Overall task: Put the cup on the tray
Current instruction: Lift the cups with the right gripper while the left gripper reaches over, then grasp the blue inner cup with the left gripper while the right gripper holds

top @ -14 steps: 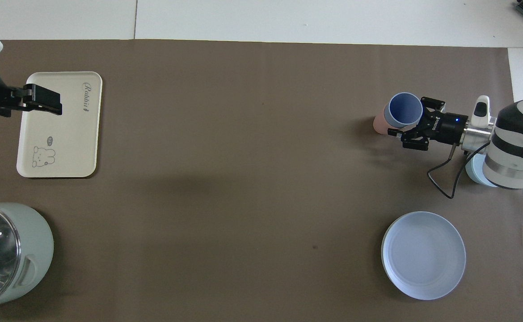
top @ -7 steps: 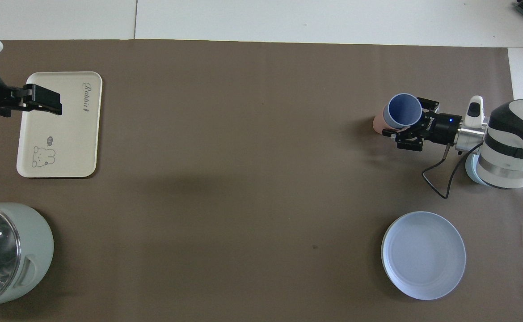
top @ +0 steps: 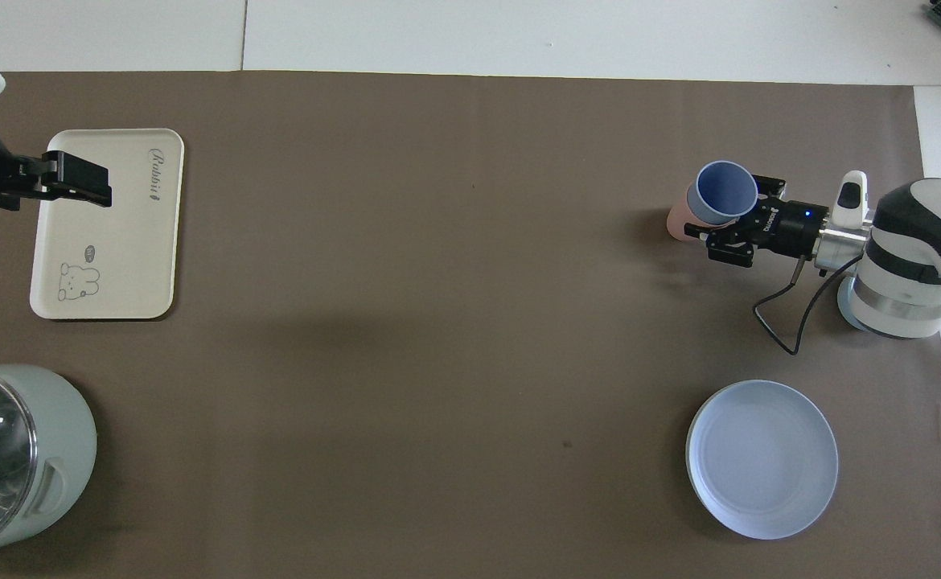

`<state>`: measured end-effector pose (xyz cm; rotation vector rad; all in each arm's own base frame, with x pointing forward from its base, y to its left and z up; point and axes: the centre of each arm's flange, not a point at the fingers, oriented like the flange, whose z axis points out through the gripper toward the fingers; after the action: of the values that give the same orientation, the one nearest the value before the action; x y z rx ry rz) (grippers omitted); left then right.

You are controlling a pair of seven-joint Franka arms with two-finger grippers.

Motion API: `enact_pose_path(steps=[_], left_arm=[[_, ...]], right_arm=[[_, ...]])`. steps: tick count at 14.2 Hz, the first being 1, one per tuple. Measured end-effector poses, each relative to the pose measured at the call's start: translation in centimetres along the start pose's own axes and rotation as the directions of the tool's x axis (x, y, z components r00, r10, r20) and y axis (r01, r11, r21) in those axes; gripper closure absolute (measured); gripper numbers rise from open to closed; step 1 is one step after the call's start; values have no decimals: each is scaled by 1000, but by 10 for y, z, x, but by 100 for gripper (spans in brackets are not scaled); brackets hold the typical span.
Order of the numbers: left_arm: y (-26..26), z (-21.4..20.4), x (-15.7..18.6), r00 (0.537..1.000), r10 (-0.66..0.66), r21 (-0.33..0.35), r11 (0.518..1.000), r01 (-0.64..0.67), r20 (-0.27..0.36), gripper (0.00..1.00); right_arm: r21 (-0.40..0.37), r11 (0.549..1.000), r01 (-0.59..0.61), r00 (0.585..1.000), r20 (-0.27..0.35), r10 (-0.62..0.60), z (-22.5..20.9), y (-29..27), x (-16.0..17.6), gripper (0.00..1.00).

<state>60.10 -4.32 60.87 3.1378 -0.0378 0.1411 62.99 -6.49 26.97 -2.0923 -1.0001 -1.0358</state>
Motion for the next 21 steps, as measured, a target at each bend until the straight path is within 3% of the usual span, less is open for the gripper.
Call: enact_pose_path(steps=[4, 7, 9, 11, 14, 18, 21], left_arm=[[4, -4, 4, 999, -19, -30, 999, 18, -44, 0], [18, -9, 9, 992, -110, -209, 973, 94, -63, 4], [25, -9, 12, 986, -155, -294, 947, 128, -67, 6], [36, -8, 19, 968, -241, -402, 895, 195, -66, 7], [82, 15, 40, 924, -382, -555, 770, 315, -5, 9], [180, 42, 50, 867, -495, -609, 672, 422, 55, 12], [225, 39, 53, 852, -519, -640, 632, 437, 69, 18]], right_arm=[[-58, 998, 7, 1000, 21, -5, -10, 4, 31, 16], [-97, 994, -39, 993, 107, 49, -22, -5, 78, 16], [-132, 987, -87, 986, 129, 105, -28, -15, 110, 16], [-182, 976, -122, 976, 157, 151, -30, -28, 138, 16], [-263, 952, -157, 948, 232, 220, -16, -56, 178, 16], [-380, 912, -157, 887, 352, 299, 20, -107, 225, 16], [-465, 873, -147, 849, 394, 353, 52, -148, 250, 16]])
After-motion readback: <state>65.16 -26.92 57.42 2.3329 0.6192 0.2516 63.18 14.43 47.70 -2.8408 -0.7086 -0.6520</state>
